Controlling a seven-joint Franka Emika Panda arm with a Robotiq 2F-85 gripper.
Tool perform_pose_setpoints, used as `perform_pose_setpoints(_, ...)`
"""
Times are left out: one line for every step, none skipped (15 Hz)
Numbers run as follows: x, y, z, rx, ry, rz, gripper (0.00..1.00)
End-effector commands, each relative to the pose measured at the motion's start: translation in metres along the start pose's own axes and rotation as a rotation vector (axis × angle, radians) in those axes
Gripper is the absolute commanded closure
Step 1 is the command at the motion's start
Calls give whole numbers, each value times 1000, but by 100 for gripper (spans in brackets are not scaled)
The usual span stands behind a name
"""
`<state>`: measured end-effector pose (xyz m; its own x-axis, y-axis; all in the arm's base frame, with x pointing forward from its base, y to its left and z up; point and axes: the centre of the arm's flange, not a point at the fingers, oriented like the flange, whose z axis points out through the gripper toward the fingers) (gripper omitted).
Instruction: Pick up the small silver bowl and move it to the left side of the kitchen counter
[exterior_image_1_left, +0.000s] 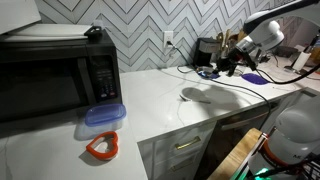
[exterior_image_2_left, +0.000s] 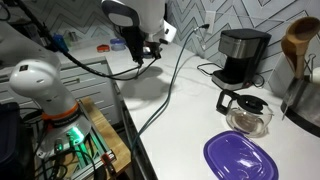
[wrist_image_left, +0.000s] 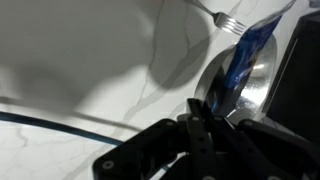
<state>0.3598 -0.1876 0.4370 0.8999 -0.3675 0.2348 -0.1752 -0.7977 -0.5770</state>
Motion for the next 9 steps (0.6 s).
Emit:
perform_pose_setpoints(1, -36, 44, -2, -15, -85, 99)
perform_pose_setpoints(1, -45, 55, 29, -18, -119, 99)
perform_pose_setpoints(0, -55, 67, 39, -25, -142, 99)
perform_pose_setpoints(0, -63, 78, 57, -35, -155, 99)
perform_pose_setpoints(-1, -68, 90, 58, -43, -166, 99)
perform_pose_setpoints(-1, -72, 100, 82, -52, -175, 99)
perform_pose_setpoints(-1, -75, 110, 103, -61, -173, 99)
perform_pose_setpoints(-2, -75, 118, 120, -72, -165, 99)
perform_pose_setpoints(-2, -74, 126, 130, -85, -154, 99)
